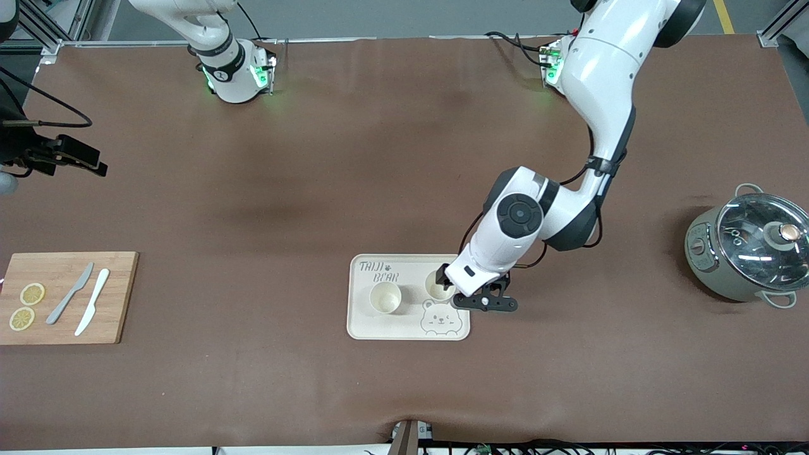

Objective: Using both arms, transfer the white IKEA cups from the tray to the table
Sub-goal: 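Close the left gripper on the white cup rim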

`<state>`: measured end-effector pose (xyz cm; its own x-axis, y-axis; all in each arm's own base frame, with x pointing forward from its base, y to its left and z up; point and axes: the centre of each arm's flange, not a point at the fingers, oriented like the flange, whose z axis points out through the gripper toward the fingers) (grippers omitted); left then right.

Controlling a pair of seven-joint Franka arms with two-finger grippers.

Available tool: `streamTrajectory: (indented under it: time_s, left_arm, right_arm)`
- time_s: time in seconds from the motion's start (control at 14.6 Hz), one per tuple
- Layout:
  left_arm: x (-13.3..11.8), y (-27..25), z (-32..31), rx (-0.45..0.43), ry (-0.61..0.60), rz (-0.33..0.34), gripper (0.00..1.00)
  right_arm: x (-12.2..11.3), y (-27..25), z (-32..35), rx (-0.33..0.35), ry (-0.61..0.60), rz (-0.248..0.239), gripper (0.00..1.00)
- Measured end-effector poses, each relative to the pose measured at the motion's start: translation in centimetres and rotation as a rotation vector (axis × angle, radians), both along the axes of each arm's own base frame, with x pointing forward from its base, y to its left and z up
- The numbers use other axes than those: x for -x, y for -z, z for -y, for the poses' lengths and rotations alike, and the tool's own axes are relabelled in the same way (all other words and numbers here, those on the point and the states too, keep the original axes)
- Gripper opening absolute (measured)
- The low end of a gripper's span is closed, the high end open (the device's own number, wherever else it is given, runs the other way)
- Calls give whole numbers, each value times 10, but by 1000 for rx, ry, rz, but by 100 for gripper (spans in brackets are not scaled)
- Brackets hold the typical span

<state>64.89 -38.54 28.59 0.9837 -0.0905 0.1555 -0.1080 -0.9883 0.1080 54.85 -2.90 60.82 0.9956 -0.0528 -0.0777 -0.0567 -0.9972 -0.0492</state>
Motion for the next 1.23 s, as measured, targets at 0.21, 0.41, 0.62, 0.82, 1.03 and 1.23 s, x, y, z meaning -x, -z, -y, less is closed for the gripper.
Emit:
streamTrajectory:
  time_s: [0.21, 0.41, 0.62, 0.82, 1.03, 1.23]
  left_arm:
    - [2, 15, 5, -12, 7, 9, 100]
    - [5, 26, 13, -9, 8, 20, 100]
    - [7, 37, 17, -10, -4, 22, 100]
    - [7, 44, 16, -8, -6, 24, 100]
    - [8, 57, 15, -18, -4, 10, 100]
    - [10, 68, 14, -26, -4, 0, 100]
  right_arm:
    - [0, 0, 0, 0, 0, -1, 100]
    - [0, 1, 0, 0, 0, -1, 100]
    - [0, 1, 0, 0, 0, -1, 100]
    - [0, 1, 0, 0, 0, -1, 100]
    - [0, 1, 0, 0, 0, -1, 100]
    - [0, 1, 0, 0, 0, -2, 100]
